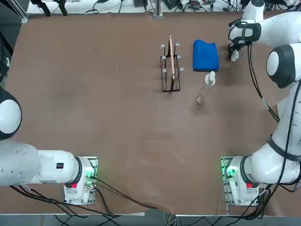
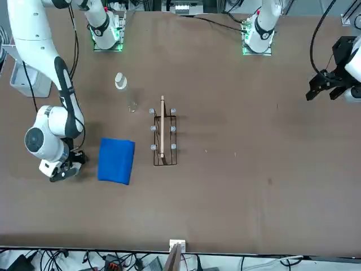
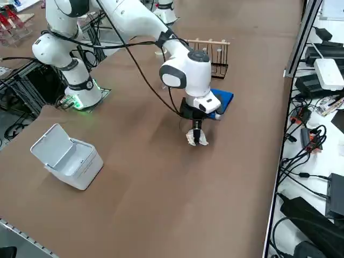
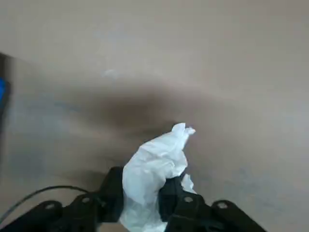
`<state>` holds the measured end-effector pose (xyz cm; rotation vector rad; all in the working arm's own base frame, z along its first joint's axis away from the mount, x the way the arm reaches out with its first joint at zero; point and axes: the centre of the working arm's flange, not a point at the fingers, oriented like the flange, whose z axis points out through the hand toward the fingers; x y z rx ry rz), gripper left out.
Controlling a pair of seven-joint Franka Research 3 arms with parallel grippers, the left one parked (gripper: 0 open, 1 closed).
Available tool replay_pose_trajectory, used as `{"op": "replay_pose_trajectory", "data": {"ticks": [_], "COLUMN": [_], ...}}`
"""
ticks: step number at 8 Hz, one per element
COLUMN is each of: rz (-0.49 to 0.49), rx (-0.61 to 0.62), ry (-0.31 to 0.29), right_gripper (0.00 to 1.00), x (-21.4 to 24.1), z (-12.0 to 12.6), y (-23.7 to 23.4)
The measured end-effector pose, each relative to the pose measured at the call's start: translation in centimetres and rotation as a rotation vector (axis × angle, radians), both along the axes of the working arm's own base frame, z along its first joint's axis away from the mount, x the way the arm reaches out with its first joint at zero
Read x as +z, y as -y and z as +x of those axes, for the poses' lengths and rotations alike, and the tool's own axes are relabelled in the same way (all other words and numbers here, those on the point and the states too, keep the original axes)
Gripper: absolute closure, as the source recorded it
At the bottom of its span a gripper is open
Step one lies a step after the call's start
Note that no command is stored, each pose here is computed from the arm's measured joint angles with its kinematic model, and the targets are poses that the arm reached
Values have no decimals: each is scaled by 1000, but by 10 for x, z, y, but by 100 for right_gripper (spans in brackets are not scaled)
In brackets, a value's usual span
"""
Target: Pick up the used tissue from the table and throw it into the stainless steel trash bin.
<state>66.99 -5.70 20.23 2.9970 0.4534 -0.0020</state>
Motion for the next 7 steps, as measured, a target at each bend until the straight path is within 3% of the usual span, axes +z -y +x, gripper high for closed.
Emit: {"op": "replay_pose_trajectory", "data": {"ticks": [2,4,7], "rz": [-2,8,-26], "rx": [2,6,27], "ry": [15,-53,-173], "right_gripper": [69,78,78], "x": [40,111,194], "z": [1,-16,-71], "y": [34,73,143]}}
